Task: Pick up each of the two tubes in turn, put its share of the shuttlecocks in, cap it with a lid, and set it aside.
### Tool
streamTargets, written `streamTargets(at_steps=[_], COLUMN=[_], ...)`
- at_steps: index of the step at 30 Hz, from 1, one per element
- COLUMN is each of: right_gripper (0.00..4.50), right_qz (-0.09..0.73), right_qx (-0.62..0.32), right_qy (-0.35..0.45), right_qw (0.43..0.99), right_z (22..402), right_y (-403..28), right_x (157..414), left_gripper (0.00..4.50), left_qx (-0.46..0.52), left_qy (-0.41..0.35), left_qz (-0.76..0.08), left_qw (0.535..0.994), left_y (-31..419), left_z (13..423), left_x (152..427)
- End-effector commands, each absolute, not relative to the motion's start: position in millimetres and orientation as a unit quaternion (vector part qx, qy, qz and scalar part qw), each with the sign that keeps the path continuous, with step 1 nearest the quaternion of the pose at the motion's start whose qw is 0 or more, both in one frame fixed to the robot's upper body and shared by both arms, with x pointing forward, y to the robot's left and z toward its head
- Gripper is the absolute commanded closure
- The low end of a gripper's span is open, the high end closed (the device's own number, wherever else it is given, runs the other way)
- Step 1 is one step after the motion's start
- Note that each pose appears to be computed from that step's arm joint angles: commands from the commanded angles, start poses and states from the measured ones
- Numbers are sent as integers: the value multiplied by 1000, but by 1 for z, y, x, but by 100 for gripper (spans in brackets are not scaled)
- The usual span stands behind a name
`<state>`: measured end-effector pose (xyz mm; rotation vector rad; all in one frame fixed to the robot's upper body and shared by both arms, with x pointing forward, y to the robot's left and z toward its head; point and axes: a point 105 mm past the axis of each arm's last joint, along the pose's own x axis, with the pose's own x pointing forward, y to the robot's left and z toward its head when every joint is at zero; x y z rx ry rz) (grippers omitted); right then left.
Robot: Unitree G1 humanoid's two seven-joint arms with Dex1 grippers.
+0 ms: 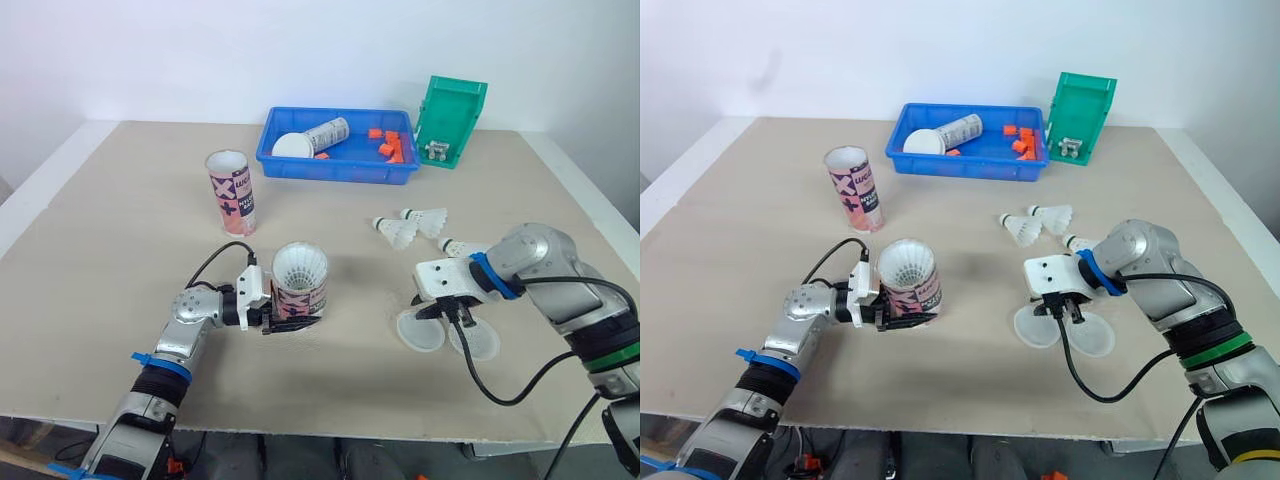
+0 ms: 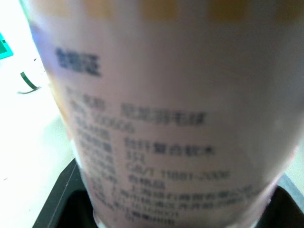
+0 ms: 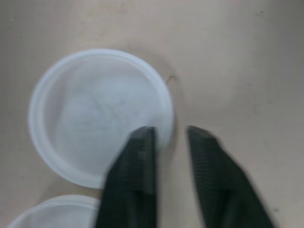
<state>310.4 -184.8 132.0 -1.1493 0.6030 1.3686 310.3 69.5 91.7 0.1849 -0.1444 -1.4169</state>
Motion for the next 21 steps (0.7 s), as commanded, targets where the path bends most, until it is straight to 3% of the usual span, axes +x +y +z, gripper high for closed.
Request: streamTargets(at_steps=[1, 8, 12, 15, 21], right_gripper=[444, 444, 444, 444, 444], right_qz=[593, 623, 635, 642, 667], right_qx=[-501, -455, -434, -432, -459], right_qy=[235, 187, 140, 61, -41], right_qw=[586, 609, 623, 631, 585], right_z=[146, 172, 205, 254, 305], right_y=[-175, -149, -132, -108, -60], right_x=[311, 308, 306, 307, 299], left_gripper=[174, 174, 174, 174, 174], left_qx=[71, 78, 81, 83, 86], left_qy=[7, 24, 29, 34, 45], left_qz=[-651, -650, -649, -650, -657], left_qw=[756, 756, 756, 755, 747], left_y=[76, 80, 82, 83, 86], left_z=[61, 53, 51, 49, 47], left_x=[306, 308, 309, 309, 310])
